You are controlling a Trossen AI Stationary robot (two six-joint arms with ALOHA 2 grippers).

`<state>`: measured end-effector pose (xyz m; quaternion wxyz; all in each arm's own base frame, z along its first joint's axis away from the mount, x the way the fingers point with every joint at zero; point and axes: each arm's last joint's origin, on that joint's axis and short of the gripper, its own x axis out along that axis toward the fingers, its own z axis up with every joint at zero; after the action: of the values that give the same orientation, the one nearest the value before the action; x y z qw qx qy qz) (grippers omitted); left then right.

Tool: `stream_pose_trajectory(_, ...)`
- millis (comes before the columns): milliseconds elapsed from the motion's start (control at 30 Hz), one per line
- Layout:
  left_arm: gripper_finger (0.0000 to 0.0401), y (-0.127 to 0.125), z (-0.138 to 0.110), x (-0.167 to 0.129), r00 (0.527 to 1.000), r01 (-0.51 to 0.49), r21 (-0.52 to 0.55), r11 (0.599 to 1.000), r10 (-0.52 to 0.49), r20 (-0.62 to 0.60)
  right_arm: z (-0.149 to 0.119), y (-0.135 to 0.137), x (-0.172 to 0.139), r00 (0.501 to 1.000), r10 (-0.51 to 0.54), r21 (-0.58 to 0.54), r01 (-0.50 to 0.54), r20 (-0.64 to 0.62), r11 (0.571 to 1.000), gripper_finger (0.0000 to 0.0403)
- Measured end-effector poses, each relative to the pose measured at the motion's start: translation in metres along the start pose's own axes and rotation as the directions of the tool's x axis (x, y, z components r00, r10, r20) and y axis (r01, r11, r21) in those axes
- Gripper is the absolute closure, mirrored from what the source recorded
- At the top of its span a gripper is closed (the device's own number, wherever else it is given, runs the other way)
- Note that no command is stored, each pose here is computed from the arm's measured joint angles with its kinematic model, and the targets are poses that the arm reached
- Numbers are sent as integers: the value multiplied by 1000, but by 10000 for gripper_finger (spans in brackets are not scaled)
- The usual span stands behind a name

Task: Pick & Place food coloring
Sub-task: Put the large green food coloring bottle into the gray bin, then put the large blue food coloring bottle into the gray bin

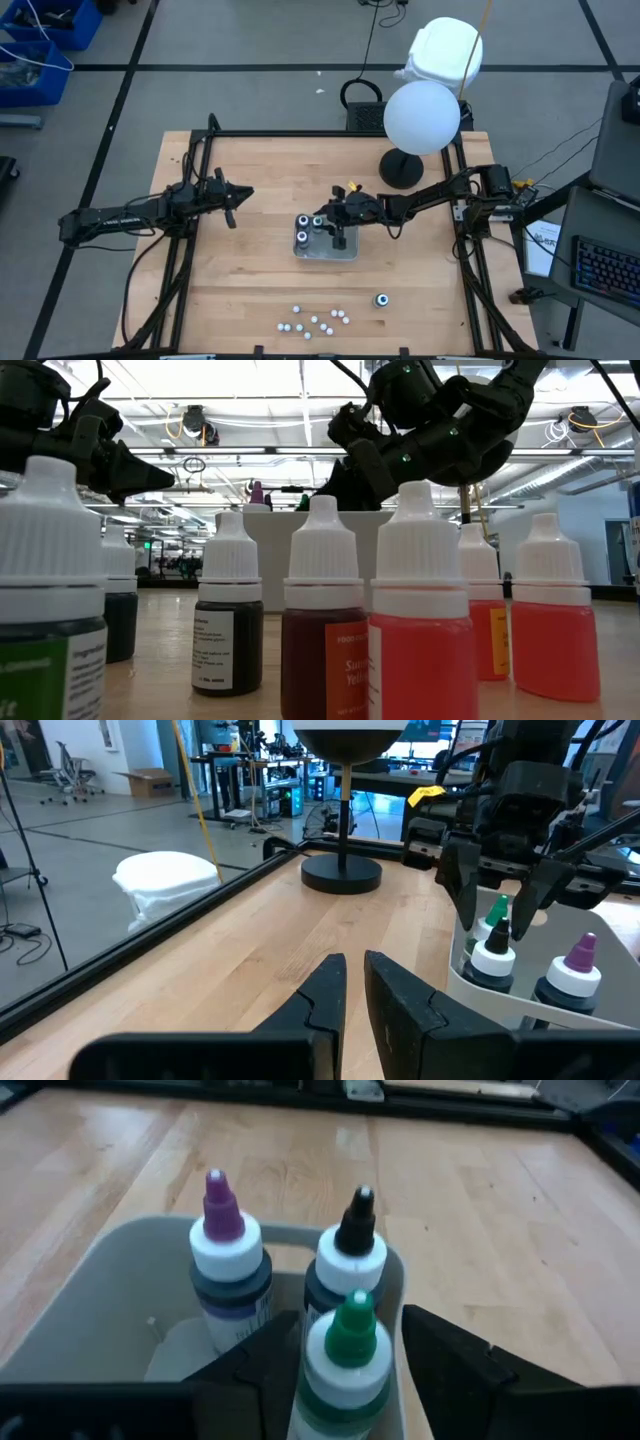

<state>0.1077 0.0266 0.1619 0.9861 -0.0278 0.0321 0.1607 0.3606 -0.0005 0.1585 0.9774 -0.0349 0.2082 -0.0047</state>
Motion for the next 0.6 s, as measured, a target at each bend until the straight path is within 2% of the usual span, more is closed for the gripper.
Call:
stream_pose_trajectory(367,354,0,0,0,1000,0,0,1000,0,0,8,-1,-3,998,-4,-1,4,59,1000,200)
stream_pose_trajectory(600,354,0,0,0,1000,0,0,1000,0,0,45,5,-41,992,12,-54,-6,122,999,191)
